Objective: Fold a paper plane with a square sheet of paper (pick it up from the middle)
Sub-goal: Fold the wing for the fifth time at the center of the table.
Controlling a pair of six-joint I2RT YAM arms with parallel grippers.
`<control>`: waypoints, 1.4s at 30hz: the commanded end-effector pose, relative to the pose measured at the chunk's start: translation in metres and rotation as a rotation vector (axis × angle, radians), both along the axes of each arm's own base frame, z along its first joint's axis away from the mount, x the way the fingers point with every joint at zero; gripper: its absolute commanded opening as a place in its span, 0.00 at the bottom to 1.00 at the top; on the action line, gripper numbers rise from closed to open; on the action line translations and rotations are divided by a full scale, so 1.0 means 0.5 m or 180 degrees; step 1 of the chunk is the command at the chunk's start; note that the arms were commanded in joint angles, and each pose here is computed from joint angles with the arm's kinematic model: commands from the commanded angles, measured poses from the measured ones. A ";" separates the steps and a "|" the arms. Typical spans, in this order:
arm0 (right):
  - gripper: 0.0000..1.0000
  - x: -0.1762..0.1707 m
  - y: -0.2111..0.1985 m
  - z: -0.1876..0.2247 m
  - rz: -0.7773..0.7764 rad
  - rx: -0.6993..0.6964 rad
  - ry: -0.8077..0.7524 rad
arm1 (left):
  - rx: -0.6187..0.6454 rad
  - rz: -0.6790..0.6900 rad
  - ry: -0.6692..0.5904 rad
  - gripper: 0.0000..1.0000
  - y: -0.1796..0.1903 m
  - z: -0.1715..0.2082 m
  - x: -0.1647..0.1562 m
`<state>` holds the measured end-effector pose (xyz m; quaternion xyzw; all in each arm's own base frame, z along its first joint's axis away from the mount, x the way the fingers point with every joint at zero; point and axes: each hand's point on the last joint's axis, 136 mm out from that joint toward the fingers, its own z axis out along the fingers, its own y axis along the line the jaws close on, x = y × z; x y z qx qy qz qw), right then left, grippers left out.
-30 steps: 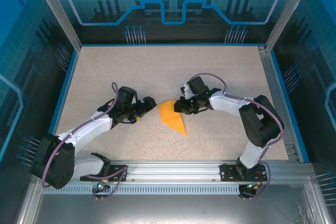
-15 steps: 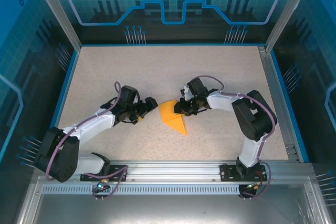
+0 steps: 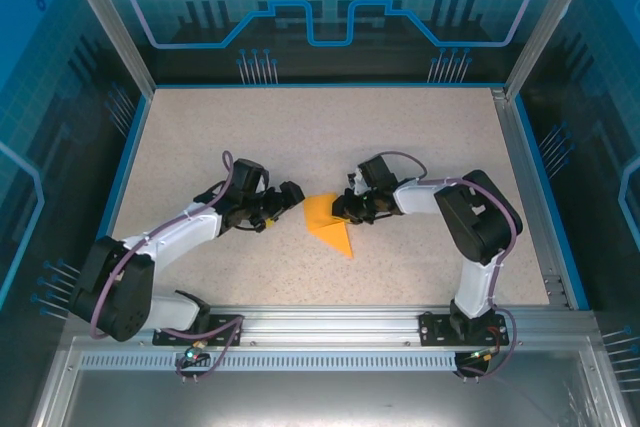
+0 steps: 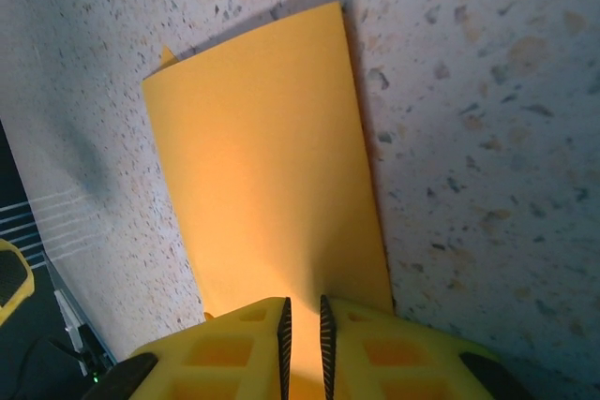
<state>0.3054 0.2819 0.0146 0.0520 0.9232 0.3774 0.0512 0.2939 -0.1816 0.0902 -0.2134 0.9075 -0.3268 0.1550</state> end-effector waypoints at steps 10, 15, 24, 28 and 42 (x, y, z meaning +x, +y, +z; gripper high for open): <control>0.18 -0.053 -0.040 -0.076 -0.0345 -0.0225 0.0303 | -0.0016 -0.0175 -0.0016 0.95 -0.006 0.011 -0.011; 0.18 -0.055 -0.018 -0.078 -0.0508 -0.0060 0.0403 | -0.0097 -0.0185 0.0089 0.93 -0.018 0.000 -0.009; 0.22 -0.019 -0.057 0.012 -0.0526 -0.0208 0.0090 | -0.0196 -0.0202 0.0135 0.93 -0.028 -0.008 -0.010; 0.31 -0.015 -0.074 0.077 -0.0378 -0.0215 -0.0210 | -0.0220 -0.0226 0.0170 0.93 -0.033 -0.011 -0.008; 0.19 -0.098 -0.011 0.082 0.0182 0.0015 -0.0212 | -0.0354 -0.0300 0.0371 0.93 -0.077 -0.036 0.005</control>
